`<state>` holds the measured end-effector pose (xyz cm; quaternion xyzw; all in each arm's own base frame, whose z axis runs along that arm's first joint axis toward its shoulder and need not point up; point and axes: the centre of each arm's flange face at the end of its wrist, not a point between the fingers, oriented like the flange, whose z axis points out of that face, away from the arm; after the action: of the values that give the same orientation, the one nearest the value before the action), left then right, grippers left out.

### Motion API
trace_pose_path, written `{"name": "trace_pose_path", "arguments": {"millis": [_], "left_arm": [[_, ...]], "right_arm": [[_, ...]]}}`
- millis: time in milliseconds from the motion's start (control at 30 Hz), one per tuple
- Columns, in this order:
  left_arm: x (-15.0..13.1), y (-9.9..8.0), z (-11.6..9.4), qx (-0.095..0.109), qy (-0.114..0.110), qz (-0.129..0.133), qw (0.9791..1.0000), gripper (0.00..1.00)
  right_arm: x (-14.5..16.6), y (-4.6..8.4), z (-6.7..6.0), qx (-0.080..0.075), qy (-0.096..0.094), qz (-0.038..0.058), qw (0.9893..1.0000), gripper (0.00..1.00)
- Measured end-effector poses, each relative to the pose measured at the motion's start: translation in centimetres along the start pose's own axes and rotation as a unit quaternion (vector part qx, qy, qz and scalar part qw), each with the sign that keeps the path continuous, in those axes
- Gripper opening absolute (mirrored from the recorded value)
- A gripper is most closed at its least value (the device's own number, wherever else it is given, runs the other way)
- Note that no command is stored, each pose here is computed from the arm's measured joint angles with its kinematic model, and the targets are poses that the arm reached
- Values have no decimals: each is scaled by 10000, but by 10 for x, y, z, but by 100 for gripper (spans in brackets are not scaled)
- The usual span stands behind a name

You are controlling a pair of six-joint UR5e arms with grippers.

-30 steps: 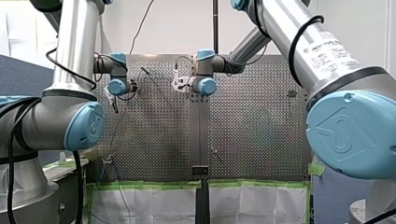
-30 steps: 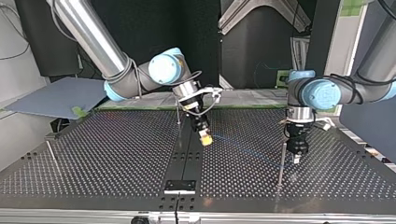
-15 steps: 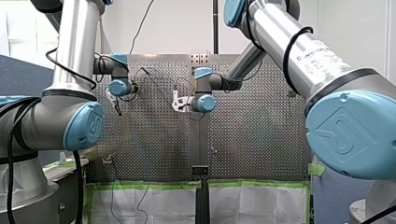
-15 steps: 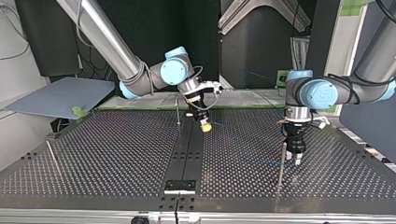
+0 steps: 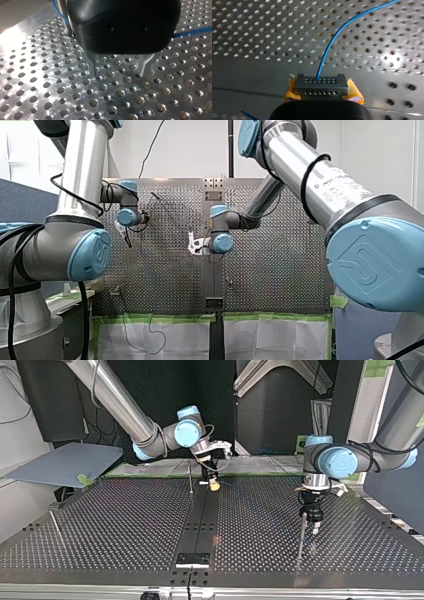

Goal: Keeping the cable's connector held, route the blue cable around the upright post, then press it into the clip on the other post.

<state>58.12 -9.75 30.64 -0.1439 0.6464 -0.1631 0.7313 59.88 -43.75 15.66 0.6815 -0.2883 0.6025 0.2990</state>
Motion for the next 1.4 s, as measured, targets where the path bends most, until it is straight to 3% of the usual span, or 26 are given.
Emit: {"name": "trace_pose_path", "arguments": {"millis": [267, 533, 800, 1167, 1400], "left_arm": [[10, 2, 1, 27, 107, -107, 9999, 82], [17, 3, 1, 29, 174, -133, 9998, 82], [18, 3, 0, 22, 207, -141, 9997, 95], [19, 4, -1, -54, 250, -146, 9996, 95], [18, 5, -1, -57, 250, -145, 9996, 95]], "right_arm": [[-60, 3, -8, -143, -314, 5, 9994, 0], [-117, -1, -13, -319, -585, -67, 9978, 0], [-171, -6, -19, -468, -787, -96, 9958, 0], [-236, 7, -28, -642, -936, 67, 9935, 0], [-278, 25, -30, -838, -939, 201, 9918, 0]]}}
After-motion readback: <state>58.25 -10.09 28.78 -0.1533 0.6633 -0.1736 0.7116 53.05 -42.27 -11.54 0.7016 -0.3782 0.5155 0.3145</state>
